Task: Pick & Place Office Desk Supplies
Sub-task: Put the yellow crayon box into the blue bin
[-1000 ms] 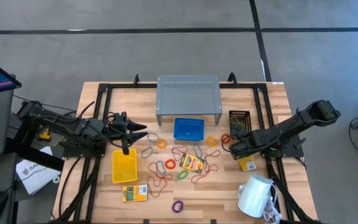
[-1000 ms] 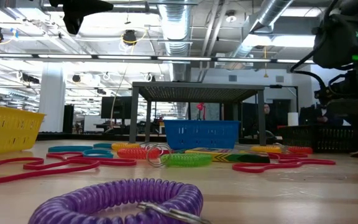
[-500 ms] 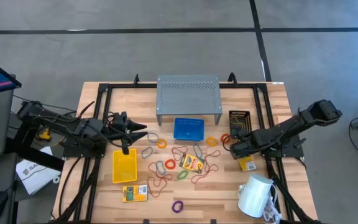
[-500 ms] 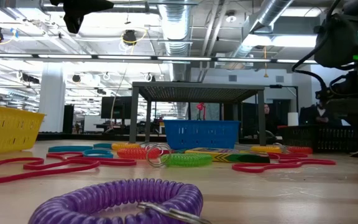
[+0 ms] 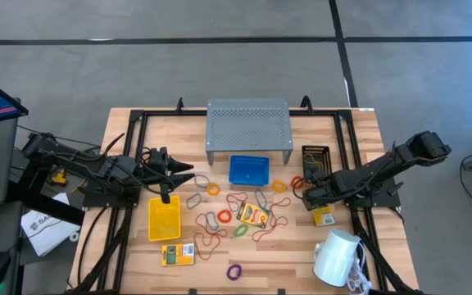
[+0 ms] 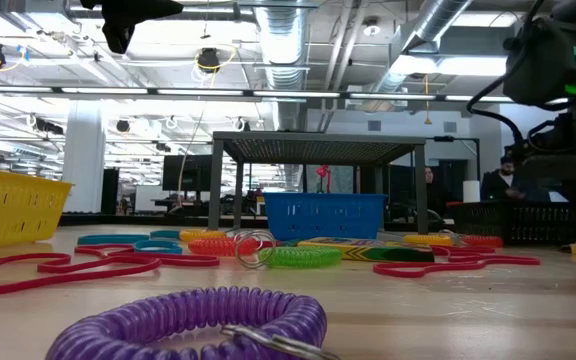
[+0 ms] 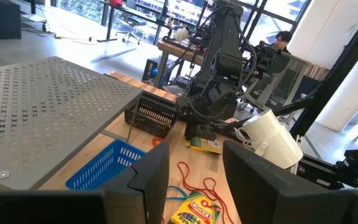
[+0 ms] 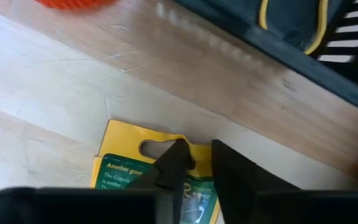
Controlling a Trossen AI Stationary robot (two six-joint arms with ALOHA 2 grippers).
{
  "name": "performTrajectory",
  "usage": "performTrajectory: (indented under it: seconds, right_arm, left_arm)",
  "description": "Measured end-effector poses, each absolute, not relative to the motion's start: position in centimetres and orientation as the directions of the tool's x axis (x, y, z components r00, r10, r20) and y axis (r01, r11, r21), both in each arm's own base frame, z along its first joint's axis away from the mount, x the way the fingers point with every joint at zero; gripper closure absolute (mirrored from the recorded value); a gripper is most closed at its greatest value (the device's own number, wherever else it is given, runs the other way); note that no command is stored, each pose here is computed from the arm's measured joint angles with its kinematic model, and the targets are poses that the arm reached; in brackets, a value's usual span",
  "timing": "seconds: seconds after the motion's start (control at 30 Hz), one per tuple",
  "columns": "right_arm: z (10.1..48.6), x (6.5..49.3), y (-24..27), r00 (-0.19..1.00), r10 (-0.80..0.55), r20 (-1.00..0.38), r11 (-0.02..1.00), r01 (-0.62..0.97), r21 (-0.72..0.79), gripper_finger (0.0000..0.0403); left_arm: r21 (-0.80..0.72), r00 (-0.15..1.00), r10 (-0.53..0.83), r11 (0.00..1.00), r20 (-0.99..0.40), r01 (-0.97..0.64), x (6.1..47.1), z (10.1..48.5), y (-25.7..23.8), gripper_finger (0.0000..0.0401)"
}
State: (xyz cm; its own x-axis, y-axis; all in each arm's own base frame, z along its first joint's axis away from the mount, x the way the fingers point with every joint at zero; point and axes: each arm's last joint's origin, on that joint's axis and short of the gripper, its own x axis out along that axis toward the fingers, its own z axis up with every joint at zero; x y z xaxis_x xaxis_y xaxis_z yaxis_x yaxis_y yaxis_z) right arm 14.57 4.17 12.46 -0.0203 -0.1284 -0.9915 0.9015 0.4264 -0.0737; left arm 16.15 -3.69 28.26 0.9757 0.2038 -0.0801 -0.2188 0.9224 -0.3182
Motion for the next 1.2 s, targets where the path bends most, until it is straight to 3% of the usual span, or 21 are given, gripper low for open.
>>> performTrajectory:
  seconds: [0.2, 0.4, 0.8, 1.2]
  right_arm:
    - [12.6, 14.6, 4.2, 0.0, -0.124, -0.992, 0.442, 0.895, -0.055, 0.0396]
    - [12.8, 14.4, 4.1, 0.026, -0.119, -0.993, 0.439, 0.898, -0.029, 0.04]
    - [14.8, 14.0, 4.0, 0.185, -0.069, -0.98, 0.437, 0.889, 0.137, 0.0402]
    - [16.9, 14.3, 3.9, 0.423, -0.064, -0.904, 0.475, 0.809, 0.345, 0.0403]
  left_arm:
    - [-0.318, 0.976, 0.204, 0.922, -0.08, -0.219, 16.1, 28.3, -3.7, 0.0256]
    - [-0.305, 0.976, 0.204, 0.927, -0.08, -0.219, 16.2, 28.3, -3.7, 0.0256]
    - [-0.294, 0.976, 0.204, 0.931, -0.079, -0.218, 16.2, 28.3, -3.7, 0.0256]
    - [-0.297, 0.976, 0.204, 0.93, -0.074, -0.217, 16.2, 28.3, -3.7, 0.0256]
